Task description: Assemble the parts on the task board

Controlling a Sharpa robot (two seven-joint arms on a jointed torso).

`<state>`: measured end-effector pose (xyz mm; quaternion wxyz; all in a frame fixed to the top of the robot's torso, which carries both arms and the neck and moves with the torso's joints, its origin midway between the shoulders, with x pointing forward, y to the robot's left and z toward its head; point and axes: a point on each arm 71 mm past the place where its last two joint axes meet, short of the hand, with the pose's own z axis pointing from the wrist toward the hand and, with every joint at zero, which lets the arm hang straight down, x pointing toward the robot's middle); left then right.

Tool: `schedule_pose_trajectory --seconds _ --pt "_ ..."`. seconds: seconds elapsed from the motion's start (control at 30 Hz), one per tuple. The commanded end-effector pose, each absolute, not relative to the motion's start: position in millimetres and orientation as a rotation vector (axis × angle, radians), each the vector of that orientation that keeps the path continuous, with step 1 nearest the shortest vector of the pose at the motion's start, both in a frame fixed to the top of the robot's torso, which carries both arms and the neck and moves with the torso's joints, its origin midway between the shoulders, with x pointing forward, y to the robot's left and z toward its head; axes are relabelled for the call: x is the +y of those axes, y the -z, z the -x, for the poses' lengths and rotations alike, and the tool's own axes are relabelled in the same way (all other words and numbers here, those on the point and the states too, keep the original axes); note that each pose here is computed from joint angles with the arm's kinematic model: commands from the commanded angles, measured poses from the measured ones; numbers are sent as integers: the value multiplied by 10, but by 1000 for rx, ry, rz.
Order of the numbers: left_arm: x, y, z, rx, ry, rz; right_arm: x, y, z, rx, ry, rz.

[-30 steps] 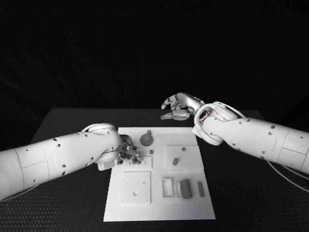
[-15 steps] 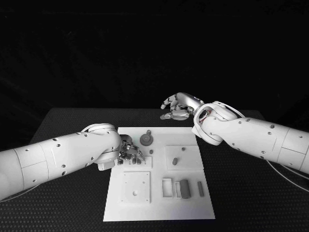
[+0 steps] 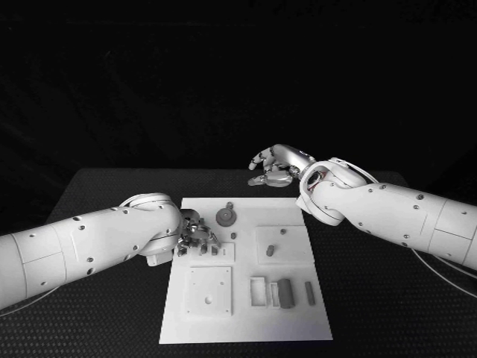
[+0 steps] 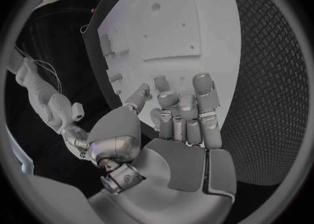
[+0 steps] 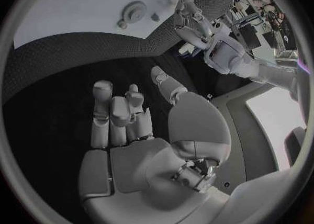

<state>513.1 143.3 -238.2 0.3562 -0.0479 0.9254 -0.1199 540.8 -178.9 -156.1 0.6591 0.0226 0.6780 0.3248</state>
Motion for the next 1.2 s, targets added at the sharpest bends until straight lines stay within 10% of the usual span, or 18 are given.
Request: schedule_pose_trajectory --seconds 0.03,0.47,1.2 --pt "1487 2317 -5145 2357 330 154 -1803 1565 -5414 1540 -734 -44" --pt "1789 1908 -5511 2203 303 304 -1833 1571 -5428 1541 -725 -48" --pt "1753 2009 -5779 2241 211 298 -1797 1572 -5427 1542 -731 -45"
